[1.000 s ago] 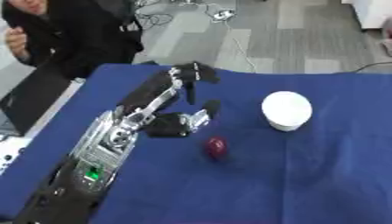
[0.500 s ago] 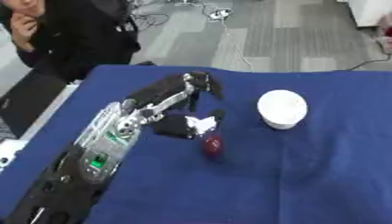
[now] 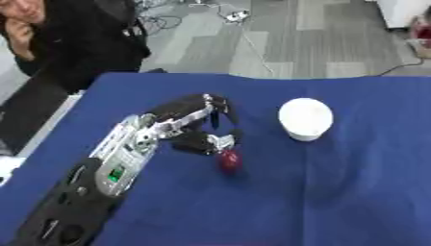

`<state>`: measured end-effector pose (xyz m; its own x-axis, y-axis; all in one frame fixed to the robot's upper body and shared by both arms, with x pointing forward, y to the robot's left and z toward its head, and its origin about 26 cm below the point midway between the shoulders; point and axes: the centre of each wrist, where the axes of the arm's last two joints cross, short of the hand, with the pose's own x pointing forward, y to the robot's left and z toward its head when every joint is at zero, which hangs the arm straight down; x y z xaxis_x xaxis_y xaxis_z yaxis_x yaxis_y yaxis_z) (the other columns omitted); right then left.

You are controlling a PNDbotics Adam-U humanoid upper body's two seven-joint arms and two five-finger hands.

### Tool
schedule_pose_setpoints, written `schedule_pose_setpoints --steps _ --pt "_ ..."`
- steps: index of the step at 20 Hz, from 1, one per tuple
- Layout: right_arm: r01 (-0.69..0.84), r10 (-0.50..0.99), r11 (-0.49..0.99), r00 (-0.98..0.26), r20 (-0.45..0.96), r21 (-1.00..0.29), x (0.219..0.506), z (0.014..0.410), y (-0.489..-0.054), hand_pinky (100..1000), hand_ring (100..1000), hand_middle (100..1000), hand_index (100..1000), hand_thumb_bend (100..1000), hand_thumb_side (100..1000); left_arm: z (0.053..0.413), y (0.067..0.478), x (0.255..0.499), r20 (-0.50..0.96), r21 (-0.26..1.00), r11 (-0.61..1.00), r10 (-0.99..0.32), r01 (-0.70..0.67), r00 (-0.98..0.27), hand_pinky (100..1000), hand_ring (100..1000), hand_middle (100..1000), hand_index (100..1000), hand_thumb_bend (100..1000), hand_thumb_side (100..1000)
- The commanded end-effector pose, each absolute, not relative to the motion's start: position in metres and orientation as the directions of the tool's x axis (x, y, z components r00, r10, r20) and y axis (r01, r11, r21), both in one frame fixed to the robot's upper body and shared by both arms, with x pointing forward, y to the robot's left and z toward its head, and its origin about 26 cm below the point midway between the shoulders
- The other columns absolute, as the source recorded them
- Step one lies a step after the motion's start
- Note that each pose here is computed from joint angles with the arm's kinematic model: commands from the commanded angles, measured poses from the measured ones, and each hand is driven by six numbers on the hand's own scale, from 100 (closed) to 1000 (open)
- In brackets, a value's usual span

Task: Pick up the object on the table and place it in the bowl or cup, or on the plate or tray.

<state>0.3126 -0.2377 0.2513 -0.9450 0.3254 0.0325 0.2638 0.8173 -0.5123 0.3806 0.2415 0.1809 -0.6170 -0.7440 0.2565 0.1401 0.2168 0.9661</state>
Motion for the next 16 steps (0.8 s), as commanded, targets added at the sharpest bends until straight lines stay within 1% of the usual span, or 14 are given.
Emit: schedule_pose_setpoints --steps 1,4,8,10,12,13,15,16 --pt "0.274 0.319 0.813 -0.948 0.000 -0.514 0.310 0.260 -0.236 301 518 721 776 102 1000 0.186 0.248 0.385 0.236 0.972 0.182 -0.757 0.150 -0.609 263 580 736 752 100 880" --pt "0.272 0.318 0.812 -0.948 0.001 -0.517 0.310 0.260 -0.236 300 517 719 776 105 1000 0.181 0.250 0.388 0.254 0.966 0.166 -0.755 0.198 -0.604 268 594 752 752 100 885" --pt "0.270 0.317 0.810 -0.948 0.002 -0.520 0.310 0.260 -0.236 299 516 717 776 108 1000 0.177 0.251 0.390 0.278 0.956 0.155 -0.750 0.250 -0.600 269 594 753 761 102 852" --pt "0.270 0.317 0.810 -0.948 0.002 -0.520 0.310 0.260 -0.236 298 515 717 777 109 1000 0.175 0.251 0.390 0.290 0.949 0.144 -0.744 0.280 -0.602 285 605 772 784 123 863" --pt "0.269 0.317 0.810 -0.948 0.003 -0.522 0.310 0.260 -0.236 298 515 716 777 109 1000 0.173 0.251 0.391 0.306 0.939 0.128 -0.735 0.319 -0.605 301 616 784 798 145 839" --pt "0.268 0.317 0.809 -0.949 0.004 -0.522 0.310 0.260 -0.236 298 515 716 777 109 1000 0.172 0.251 0.391 0.310 0.934 0.116 -0.732 0.337 -0.607 308 622 791 805 159 807" --pt "0.268 0.317 0.809 -0.948 0.004 -0.523 0.310 0.260 -0.236 298 515 716 777 109 1000 0.173 0.251 0.391 0.312 0.927 0.091 -0.727 0.364 -0.611 316 628 796 810 186 787" --pt "0.268 0.317 0.809 -0.948 0.004 -0.523 0.310 0.260 -0.237 298 515 716 777 110 1000 0.173 0.251 0.390 0.312 0.924 0.081 -0.725 0.375 -0.614 338 644 811 833 206 775"
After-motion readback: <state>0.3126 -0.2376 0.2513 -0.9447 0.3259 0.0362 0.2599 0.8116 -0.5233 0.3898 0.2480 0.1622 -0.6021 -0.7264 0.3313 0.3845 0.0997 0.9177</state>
